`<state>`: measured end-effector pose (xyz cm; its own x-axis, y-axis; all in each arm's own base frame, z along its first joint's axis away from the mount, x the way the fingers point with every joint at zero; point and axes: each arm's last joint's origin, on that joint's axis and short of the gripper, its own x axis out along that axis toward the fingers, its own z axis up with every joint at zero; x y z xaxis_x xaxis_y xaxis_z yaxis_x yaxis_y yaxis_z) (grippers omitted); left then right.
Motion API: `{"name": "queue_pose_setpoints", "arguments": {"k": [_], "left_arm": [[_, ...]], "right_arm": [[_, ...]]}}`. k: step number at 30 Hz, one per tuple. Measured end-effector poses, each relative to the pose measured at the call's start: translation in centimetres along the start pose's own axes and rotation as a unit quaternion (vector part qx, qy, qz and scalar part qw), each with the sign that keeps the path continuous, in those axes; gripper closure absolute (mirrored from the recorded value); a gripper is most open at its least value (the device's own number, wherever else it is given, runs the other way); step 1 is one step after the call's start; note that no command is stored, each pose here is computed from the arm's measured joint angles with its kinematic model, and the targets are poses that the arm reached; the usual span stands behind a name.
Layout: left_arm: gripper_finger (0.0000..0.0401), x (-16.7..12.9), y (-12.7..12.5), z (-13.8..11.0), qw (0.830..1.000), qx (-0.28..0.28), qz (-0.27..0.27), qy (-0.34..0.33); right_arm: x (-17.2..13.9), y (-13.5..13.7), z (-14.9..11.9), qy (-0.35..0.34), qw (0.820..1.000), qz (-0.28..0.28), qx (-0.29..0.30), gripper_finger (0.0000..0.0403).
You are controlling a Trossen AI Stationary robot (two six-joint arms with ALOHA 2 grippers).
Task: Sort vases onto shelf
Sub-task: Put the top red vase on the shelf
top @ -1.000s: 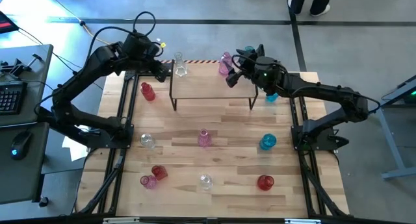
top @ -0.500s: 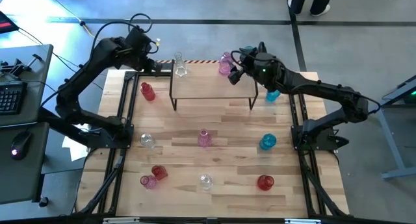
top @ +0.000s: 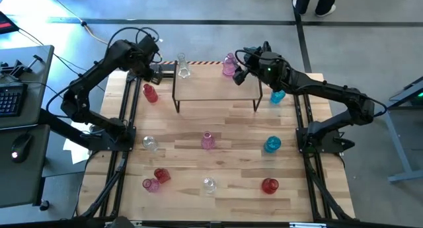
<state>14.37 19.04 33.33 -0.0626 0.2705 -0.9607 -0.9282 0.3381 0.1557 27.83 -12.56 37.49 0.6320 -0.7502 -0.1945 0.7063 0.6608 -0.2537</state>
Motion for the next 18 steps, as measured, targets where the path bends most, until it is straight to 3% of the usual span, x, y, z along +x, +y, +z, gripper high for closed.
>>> {"name": "queue_pose_setpoints", "arguments": {"k": [10, 18], "left_arm": [[0.0307, 4.2, 0.1, -0.7, 0.999, -0.010, 0.014, 0.034], [0.0307, 6.3, 0.4, -0.7, 0.999, -0.028, 0.015, 0.024]], "right_arm": [[0.0, 0.0, 0.0, 0.001, 1.000, 0.000, 0.000, 0.0084], [0.0, 0.0, 0.0, 0.001, 1.000, 0.000, 0.000, 0.0084]]}}
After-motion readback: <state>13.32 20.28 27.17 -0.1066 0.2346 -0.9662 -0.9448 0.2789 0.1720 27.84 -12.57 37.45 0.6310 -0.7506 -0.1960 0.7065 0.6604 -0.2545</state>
